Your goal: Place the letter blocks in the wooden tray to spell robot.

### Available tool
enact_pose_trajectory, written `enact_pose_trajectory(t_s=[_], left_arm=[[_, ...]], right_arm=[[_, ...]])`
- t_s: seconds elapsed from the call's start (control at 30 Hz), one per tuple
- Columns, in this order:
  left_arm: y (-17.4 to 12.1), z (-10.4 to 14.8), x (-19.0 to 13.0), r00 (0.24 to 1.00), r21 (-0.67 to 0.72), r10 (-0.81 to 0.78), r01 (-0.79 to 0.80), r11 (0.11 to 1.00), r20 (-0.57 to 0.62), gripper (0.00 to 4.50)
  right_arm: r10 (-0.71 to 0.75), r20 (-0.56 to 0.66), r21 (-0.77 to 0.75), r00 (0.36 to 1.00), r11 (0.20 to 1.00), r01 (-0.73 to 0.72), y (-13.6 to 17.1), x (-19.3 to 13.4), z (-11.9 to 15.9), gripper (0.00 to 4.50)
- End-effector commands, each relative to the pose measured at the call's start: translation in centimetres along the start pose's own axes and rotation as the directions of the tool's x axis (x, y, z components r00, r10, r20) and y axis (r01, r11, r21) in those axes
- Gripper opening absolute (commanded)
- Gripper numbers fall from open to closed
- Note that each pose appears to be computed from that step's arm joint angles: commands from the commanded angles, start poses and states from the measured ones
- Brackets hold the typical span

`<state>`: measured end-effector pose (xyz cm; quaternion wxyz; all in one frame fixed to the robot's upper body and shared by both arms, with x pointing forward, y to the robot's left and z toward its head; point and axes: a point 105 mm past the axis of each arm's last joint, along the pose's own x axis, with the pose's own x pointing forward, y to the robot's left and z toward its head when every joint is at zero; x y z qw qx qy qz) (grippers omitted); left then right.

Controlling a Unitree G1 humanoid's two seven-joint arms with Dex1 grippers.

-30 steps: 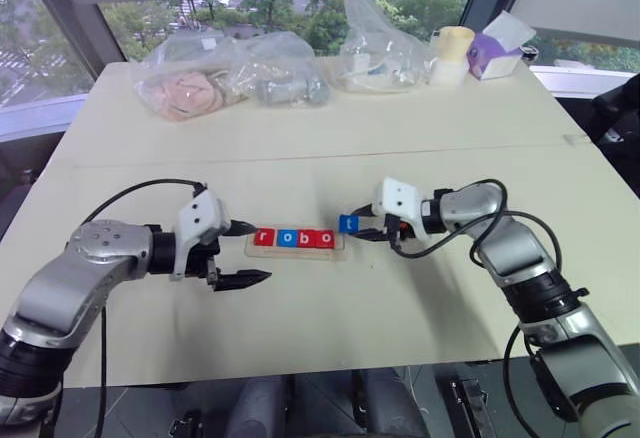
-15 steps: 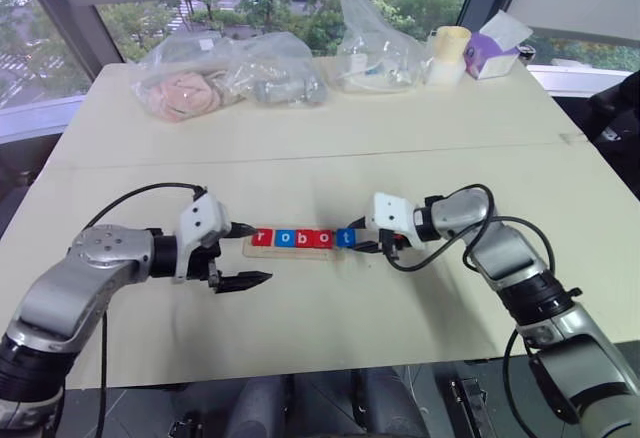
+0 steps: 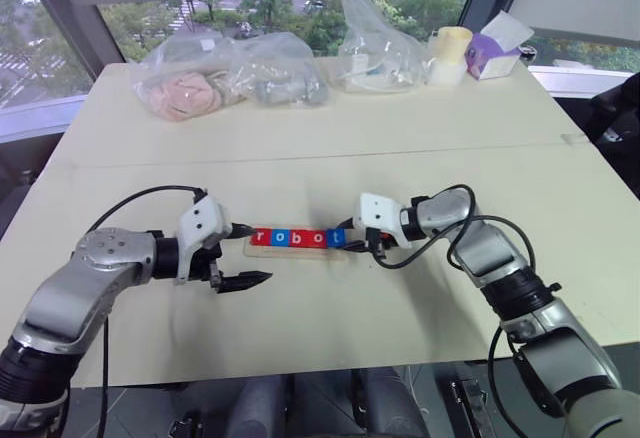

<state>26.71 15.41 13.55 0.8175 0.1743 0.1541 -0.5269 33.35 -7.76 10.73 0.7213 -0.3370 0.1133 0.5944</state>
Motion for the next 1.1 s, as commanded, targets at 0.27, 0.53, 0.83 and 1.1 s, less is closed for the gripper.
enact_pose_trajectory(t_s=[0.27,0.53,0.83,1.1], left_arm=[[0.0,1.1,0.1,0.999,0.043,0.016,-0.017,0.999,0.028,4.50],[0.4,1.3,0.1,0.999,0.044,0.032,-0.034,0.998,0.033,4.50],[1.3,1.2,-2.1,0.990,-0.067,0.113,-0.108,0.992,0.079,4.50],[-0.5,-1.8,-5.4,0.972,-0.227,0.234,-0.224,0.948,0.018,4.50]], right_arm=[[-0.031,0.052,0.018,0.998,0.999,0.030,-0.1,0.5,1.6,2.17],[-0.202,0.161,0.028,0.966,0.979,0.200,-3.3,-1.5,4.5,4.46],[-0.333,0.207,0.204,0.920,0.934,0.292,-2.6,-6.3,4.6,4.46],[-0.337,0.075,0.408,0.938,0.869,0.280,3.6,-10.3,1.3,4.46]])
